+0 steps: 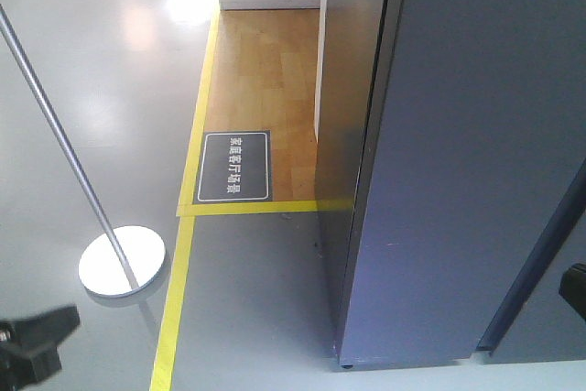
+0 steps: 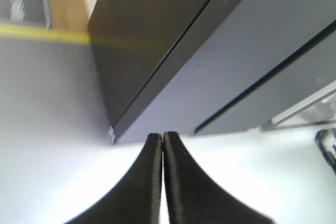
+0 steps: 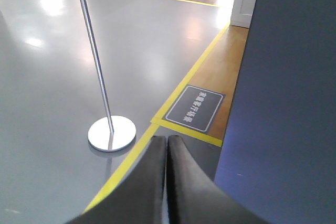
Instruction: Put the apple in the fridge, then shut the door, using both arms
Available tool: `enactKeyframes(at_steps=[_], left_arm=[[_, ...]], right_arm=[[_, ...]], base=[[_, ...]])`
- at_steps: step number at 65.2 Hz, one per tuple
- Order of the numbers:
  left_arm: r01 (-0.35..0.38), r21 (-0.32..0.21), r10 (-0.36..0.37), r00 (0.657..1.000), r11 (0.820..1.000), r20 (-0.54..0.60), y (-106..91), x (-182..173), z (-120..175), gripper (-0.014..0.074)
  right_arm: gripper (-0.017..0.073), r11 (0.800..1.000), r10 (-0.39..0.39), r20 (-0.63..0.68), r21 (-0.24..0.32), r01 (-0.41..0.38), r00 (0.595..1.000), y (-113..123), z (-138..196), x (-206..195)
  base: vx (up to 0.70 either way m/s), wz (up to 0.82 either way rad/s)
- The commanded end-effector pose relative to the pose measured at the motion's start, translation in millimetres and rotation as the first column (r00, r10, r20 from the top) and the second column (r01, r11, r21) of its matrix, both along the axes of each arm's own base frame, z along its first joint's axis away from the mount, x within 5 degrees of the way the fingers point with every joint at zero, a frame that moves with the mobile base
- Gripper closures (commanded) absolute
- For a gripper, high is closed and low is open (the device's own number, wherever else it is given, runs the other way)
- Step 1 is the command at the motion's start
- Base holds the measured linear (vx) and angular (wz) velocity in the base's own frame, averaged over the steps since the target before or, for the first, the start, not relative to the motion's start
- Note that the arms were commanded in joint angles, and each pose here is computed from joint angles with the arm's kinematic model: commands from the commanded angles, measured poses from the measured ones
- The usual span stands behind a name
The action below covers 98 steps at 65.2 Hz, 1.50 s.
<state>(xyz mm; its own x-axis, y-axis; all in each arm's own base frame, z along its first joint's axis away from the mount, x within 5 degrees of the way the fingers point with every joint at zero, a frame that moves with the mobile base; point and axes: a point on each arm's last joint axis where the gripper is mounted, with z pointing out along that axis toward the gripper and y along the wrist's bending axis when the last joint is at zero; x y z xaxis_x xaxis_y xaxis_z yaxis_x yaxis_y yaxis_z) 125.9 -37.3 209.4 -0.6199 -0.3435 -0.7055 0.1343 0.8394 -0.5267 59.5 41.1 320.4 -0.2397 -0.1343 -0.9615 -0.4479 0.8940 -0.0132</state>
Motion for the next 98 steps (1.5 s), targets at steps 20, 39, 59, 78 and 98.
enactKeyframes(at_steps=[20,39,59,78,98], left_arm=[[0.018,-0.068,-0.019,1.000,0.998,-0.004,-4.5,-3,2,0.0599],[0.039,-0.078,-0.040,0.999,0.996,-0.007,-6.4,-4,2,0.0599],[0.050,-0.083,-0.051,0.999,0.995,-0.008,-7.4,-4,2,0.0599],[0.051,-0.084,-0.051,0.999,0.995,-0.008,-7.4,-4,2,0.0599],[-0.059,-0.365,0.061,0.998,0.929,-0.007,-9.2,1,16,0.0599]], right_arm=[[0.0565,1.000,-0.023,-0.037,-0.004,0.022,0.999,-3,-21,8],[0.0565,1.000,-0.021,-0.040,0.000,0.021,0.999,-3,-21,8],[0.0565,1.000,-0.021,-0.040,0.000,0.021,0.999,-3,-21,8],[0.0565,1.000,-0.021,-0.040,-0.001,0.021,0.999,-3,-21,8],[0.0565,1.000,-0.021,-0.040,-0.001,0.021,0.999,-3,-21,8]], base=[[0.00,0.00],[0.00,0.00],[0.00,0.00],[0.00,0.00],[0.00,0.00]])
